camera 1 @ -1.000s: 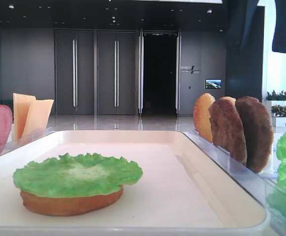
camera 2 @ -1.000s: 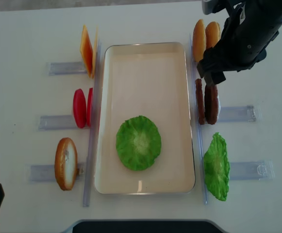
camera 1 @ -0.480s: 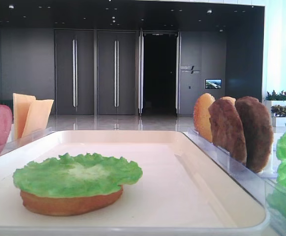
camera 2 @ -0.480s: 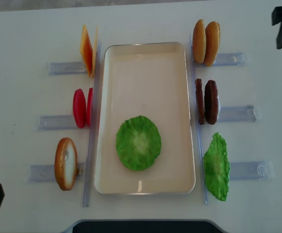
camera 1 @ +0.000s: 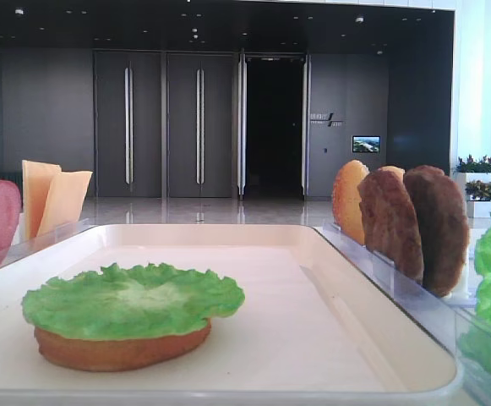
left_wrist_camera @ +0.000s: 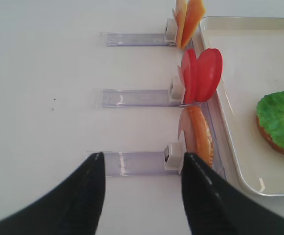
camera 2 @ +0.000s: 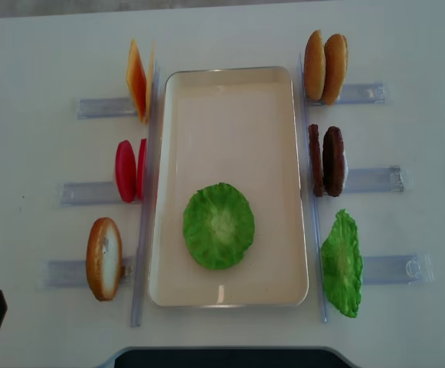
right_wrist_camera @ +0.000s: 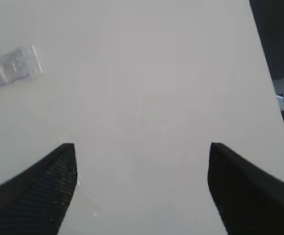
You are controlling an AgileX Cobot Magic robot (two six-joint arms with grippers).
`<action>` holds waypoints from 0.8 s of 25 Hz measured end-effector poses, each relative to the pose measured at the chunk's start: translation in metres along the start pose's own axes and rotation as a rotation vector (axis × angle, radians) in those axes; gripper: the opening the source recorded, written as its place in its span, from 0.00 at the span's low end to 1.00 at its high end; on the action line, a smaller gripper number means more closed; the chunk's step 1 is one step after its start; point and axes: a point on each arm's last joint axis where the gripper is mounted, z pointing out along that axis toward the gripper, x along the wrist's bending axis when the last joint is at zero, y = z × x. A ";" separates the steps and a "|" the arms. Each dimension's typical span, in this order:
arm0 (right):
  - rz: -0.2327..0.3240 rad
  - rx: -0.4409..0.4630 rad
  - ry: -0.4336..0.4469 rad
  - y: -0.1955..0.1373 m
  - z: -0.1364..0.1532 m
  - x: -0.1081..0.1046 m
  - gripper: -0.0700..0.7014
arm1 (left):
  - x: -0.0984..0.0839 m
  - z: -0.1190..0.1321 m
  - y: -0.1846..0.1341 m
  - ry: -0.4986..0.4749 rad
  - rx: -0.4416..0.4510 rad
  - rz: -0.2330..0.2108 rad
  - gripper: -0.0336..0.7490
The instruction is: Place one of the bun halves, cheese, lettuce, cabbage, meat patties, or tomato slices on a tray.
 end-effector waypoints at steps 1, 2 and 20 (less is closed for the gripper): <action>-0.001 -0.025 -0.001 -0.002 -0.008 -0.001 0.81 | 0.000 0.000 0.000 0.000 0.000 0.000 0.54; -0.002 -0.052 -0.003 -0.005 -0.018 -0.003 0.81 | 0.000 0.000 0.000 0.000 0.000 0.000 0.54; -0.040 -0.697 -0.004 -0.146 -0.200 -0.036 0.81 | 0.000 0.000 0.000 0.000 0.000 0.000 0.54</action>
